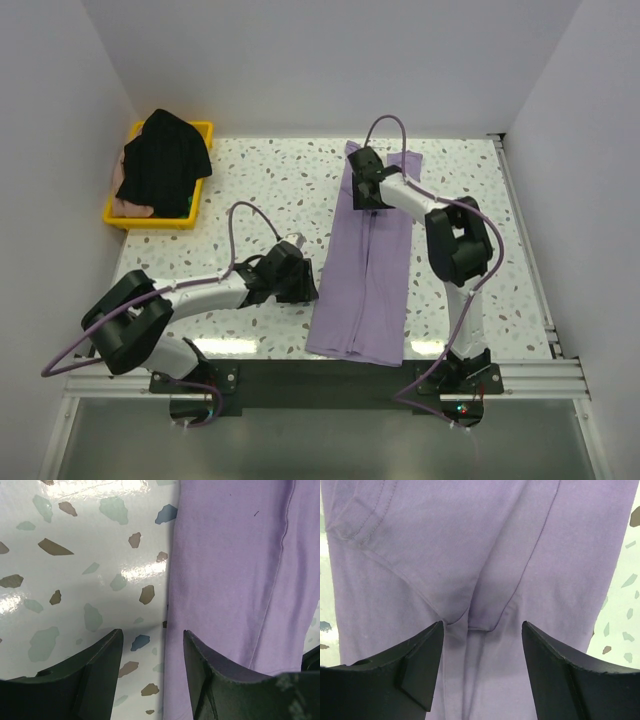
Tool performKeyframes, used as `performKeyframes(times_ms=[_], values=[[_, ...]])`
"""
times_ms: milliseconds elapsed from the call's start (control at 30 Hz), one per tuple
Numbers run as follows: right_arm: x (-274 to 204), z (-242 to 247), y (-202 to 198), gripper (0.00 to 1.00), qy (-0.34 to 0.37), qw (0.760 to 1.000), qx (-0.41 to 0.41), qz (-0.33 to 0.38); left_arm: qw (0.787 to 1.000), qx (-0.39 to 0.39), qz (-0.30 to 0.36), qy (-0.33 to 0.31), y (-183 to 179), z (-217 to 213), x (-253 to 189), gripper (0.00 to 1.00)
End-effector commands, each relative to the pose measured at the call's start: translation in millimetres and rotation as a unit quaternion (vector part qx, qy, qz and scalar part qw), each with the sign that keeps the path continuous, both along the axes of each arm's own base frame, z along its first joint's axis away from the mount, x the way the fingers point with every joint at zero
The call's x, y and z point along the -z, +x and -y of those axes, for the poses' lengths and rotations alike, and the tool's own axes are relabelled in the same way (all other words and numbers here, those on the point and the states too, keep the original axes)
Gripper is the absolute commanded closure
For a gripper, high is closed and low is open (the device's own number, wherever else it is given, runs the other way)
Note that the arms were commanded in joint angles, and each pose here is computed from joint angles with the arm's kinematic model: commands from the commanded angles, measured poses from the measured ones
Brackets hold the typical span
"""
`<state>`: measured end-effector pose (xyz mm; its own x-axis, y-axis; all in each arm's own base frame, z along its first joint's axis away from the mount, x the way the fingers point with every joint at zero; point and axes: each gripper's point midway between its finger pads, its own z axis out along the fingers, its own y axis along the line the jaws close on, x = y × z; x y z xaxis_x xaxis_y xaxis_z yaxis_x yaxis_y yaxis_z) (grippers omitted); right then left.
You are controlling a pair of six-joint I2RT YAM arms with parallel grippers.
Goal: Fold and stack the t-shirts
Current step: Fold the tshirt
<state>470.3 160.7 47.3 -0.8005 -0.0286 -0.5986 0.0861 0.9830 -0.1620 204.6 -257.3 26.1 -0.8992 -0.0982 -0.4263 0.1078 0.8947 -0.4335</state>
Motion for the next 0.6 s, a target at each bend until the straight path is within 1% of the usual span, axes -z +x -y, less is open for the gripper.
performKeyframes(times_ms=[0,367,567], values=[[-6.4,-3.7,0.5,0.33,-0.012,1.000,-0.006,0.009,1.000,0.003,0.019,-0.002,6.3,1.6,0.2,0.44],[15.2,3.7,-3.7,0.33,-0.042,0.999,0.000,-0.023,1.000,0.005,0.012,0.004,4.6,0.5,6.2,0.45],[8.0,9.5,-4.7,0.33,-0.046,0.999,0.013,-0.009,1.000,0.005,0.012,0.006,4.2,0.1,6.2,0.45]])
